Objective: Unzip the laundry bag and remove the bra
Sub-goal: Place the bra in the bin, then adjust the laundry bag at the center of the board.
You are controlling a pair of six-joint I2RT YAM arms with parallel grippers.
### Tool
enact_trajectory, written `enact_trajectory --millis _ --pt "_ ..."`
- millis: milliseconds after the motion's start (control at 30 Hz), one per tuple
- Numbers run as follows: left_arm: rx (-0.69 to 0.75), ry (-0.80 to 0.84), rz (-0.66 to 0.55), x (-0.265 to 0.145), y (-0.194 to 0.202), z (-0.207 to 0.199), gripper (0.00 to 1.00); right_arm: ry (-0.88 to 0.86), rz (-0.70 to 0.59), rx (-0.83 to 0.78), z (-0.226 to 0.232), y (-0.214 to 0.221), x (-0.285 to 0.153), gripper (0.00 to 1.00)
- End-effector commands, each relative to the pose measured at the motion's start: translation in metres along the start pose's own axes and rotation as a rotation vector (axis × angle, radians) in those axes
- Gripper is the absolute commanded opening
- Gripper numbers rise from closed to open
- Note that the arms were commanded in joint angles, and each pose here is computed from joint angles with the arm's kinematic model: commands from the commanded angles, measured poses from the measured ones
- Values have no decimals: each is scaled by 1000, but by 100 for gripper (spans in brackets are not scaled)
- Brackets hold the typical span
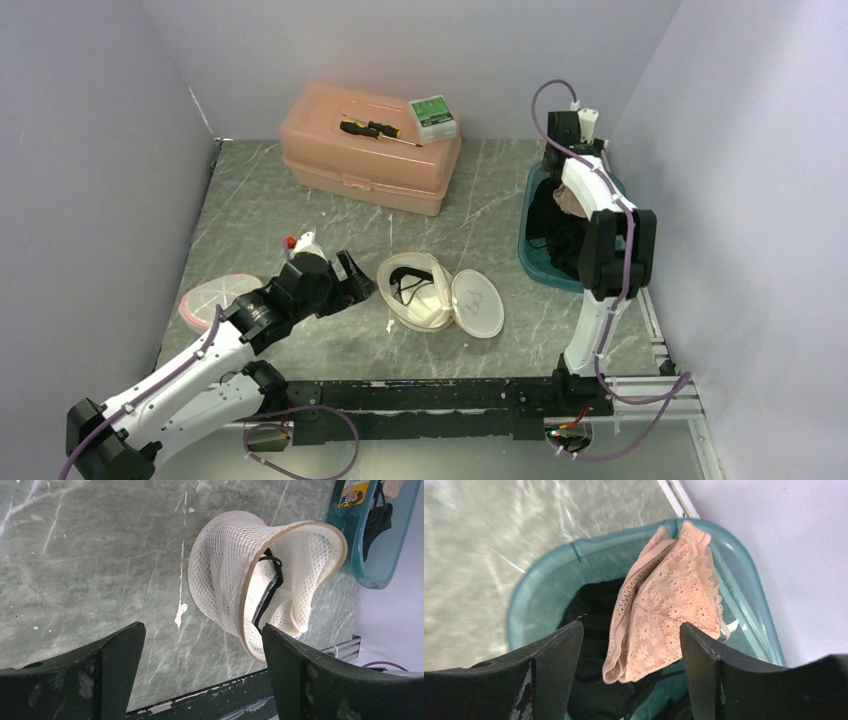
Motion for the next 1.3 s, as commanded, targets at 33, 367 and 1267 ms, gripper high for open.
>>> enact_trajectory --millis 33,367,1267 --pt "17 6 -47 -8 -6 0 93 -147 -261 228 -29 -58 -86 75" --pt "144 61 -121 -13 -23 -22 94 -791 -699 313 -29 -25 -314 73" --pt "222 40 155 61 -2 -39 67 -1001 -207 -344 60 217 -305 66"
Point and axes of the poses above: each gripper's point midway between its finger pads, its own x axis out along the fingers, its own z axis along the line the jaws close on, y = z × x, the point moved 10 cm from there along -x, back along the fingers, and after that the axes turned 11 degrees about -x, right-handed, at the moved point
